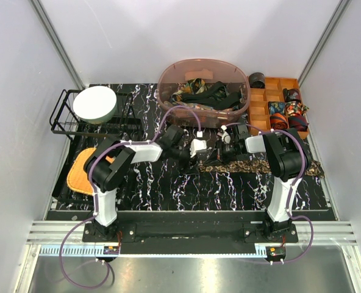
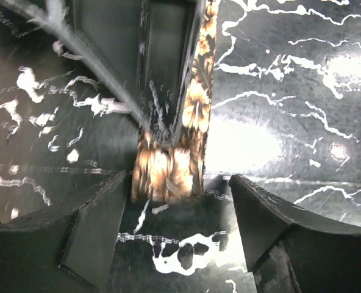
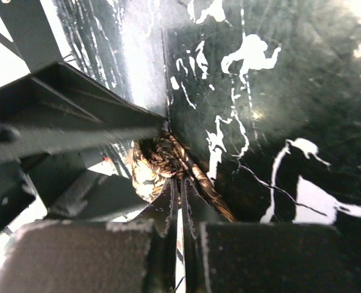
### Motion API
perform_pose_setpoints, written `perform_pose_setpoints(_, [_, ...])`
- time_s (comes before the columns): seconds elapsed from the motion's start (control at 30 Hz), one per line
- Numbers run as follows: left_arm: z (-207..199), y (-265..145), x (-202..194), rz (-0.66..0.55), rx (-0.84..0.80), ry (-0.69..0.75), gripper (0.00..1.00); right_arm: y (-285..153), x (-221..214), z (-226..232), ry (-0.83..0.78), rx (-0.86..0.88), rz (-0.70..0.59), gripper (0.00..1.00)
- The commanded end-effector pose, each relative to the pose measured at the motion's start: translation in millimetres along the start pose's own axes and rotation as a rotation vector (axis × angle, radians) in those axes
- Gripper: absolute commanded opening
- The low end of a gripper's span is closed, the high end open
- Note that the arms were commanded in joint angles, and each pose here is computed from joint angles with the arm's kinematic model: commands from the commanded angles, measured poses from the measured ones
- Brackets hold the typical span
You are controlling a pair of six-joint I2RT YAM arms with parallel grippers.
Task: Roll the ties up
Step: Roll the tie at the center of the board.
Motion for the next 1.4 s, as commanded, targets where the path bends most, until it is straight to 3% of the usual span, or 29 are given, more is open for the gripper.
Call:
perform_pose_setpoints(0.0, [8, 5, -16, -0.153, 0.055, -0.044, 0.75, 2, -8, -22, -0.035, -0.221, 0.003, 0.0])
perform_pose_setpoints(0.1, [9, 8, -17, -0.216, 0.062, -0.074, 0.78, 1, -6, -24, -0.041, -0.257, 0.003, 0.0])
perform_pose_setpoints(0.2, [6, 11, -18, -0.271, 0.051, -0.094, 0.87, 0, -6, -25, -0.055, -0.281, 0.001, 0.0])
perform_pose_setpoints(0.23, [5, 11, -19, -0.285, 0.05, -0.093, 0.96, -1, -7, -26, -0.047, -0.29, 0.008, 0.0])
perform_pose_setpoints(0.3, [0, 10, -23, -0.341, 0.045, -0.077, 0.99, -1, -7, -27, -0.049, -0.303, 0.011, 0.0])
perform_pose_setpoints(0.43, [-19, -17, -10, -0.593, 0.074, 0.101, 0.99, -3, -7, -26, -0.057, -0.306, 0.013, 0.0])
perform_pose_setpoints(0.47, [-27, -20, -11, -0.586, 0.034, 0.167, 0.99, -3, -8, -26, -0.06, -0.301, 0.017, 0.0])
perform_pose_setpoints(0.6, [-33, -43, 6, -0.585, 0.004, 0.019, 0.99, -3, -9, -25, -0.067, -0.295, 0.018, 0.0])
perform_pose_setpoints(0.63, [-34, -42, -3, -0.503, -0.041, -0.113, 0.99, -3, -9, -25, -0.067, -0.289, 0.021, 0.0])
perform_pose_setpoints(0.7, [-26, -43, 15, -0.449, -0.06, -0.217, 0.99, -3, -9, -25, -0.069, -0.287, 0.018, 0.0])
perform_pose_setpoints(0.73, [-26, -37, 1, -0.327, -0.049, -0.32, 0.99, -3, -9, -26, -0.07, -0.287, 0.017, 0.0])
perform_pose_setpoints(0.8, [-20, -38, 0, -0.349, 0.01, -0.184, 0.99, -2, -9, -25, -0.071, -0.282, 0.018, 0.0])
perform_pose_setpoints(0.83, [-17, -42, 13, -0.471, 0.065, -0.069, 0.99, -2, -9, -25, -0.072, -0.276, 0.02, 0.0])
perform_pose_setpoints(1.03, [-18, -33, 14, -0.388, 0.078, 0.02, 0.99, -2, -9, -25, -0.071, -0.273, 0.02, 0.0])
perform_pose_setpoints(1.1, [-23, -40, 26, -0.439, 0.081, 0.057, 0.99, -2, -9, -25, -0.071, -0.273, 0.021, 0.0])
perform_pose_setpoints(1.17, [-30, -44, 23, -0.448, 0.079, 0.07, 0.99, -2, -9, -24, -0.075, -0.271, 0.02, 0.0])
perform_pose_setpoints(1.23, [-43, -56, 30, -0.54, 0.066, 0.019, 0.99, -3, -9, -23, -0.082, -0.27, 0.016, 0.0])
perform_pose_setpoints(1.3, [-52, -71, 37, -0.621, 0.008, 0.062, 0.99, -3, -9, -24, -0.085, -0.27, 0.015, 0.0])
perform_pose_setpoints(1.37, [-64, -81, 46, -0.593, -0.128, -0.053, 0.99, -3, -9, -23, -0.086, -0.267, 0.012, 0.0])
Point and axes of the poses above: each gripper's point midway between its finger pads, its own y axis out along the fingers, its own z axis along the line the jaws close on, x = y × z, the point moved 8 cm from there along -y, back along the fingers, and after that the axes turned 11 degrees about -y, right-handed, at the moved point
